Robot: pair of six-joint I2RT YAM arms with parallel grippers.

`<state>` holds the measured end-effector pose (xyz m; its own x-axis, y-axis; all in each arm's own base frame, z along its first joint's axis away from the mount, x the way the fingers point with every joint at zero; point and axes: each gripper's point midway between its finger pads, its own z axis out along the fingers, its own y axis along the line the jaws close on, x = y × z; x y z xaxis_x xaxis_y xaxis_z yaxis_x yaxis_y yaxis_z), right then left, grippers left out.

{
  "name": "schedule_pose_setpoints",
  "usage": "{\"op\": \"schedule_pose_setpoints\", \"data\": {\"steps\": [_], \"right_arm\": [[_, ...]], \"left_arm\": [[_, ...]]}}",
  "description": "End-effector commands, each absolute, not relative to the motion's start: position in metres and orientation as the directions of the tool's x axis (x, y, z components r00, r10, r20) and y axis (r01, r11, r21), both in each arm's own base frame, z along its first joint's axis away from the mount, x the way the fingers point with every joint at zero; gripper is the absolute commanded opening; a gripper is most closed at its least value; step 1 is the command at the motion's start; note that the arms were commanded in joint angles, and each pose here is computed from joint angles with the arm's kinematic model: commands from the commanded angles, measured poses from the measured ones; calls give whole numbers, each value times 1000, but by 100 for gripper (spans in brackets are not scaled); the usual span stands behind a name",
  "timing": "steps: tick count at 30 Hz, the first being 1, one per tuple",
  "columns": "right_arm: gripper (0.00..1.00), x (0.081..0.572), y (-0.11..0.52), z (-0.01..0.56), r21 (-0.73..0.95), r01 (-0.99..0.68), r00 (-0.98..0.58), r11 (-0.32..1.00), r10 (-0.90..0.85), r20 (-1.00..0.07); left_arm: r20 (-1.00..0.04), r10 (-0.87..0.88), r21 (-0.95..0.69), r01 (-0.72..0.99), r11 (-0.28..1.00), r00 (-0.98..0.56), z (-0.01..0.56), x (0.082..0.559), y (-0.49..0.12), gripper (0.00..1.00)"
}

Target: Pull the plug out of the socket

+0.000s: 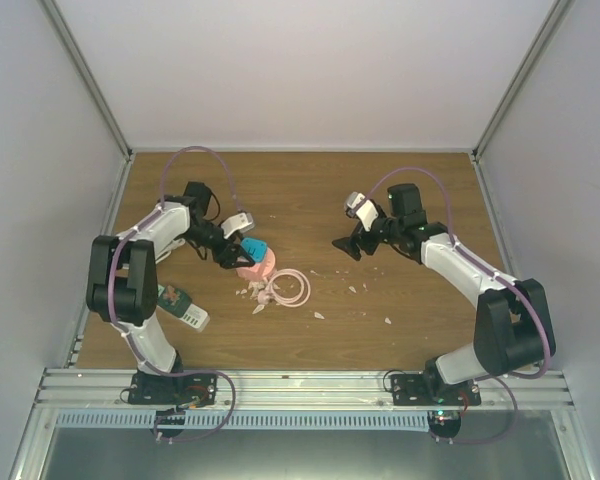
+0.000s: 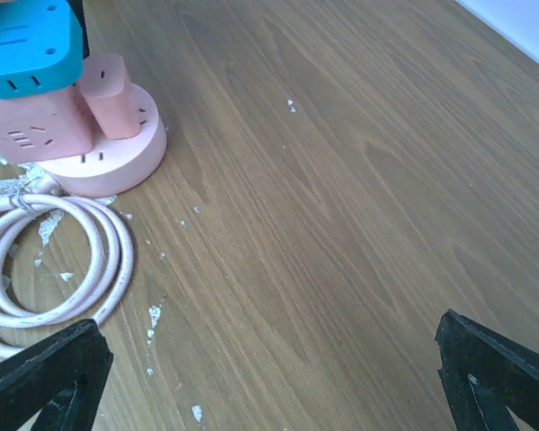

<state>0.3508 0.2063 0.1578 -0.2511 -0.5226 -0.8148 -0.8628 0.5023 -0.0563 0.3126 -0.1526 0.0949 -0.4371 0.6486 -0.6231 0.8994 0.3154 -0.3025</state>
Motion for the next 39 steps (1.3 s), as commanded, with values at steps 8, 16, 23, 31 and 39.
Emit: {"op": "schedule_pose_setpoints", "data": {"steps": [8,16,23,31,39], "right_arm": [[100,356,191,161,-70,-838,-261,542,-510,-820],[100,355,191,164,-79,-838,-244,540,-501,-831],[100,344,204,171,-85,-875,-171,477,-468,-867],[100,339,240,191,-144,-931,4,334,-386,-923],[100,333,276,169,-156,-960,46,234,-416,-908]], "left_arm": [[-683,577,-317,894,318,-448,103,352,-204,67],[-694,533,-398,874,277,-485,119,347,-222,68],[-733,493,-390,883,261,-469,137,354,-205,78],[-774,446,-408,892,193,-450,152,354,-206,82],[-749,425,-468,860,204,-508,137,359,-211,82]]}}
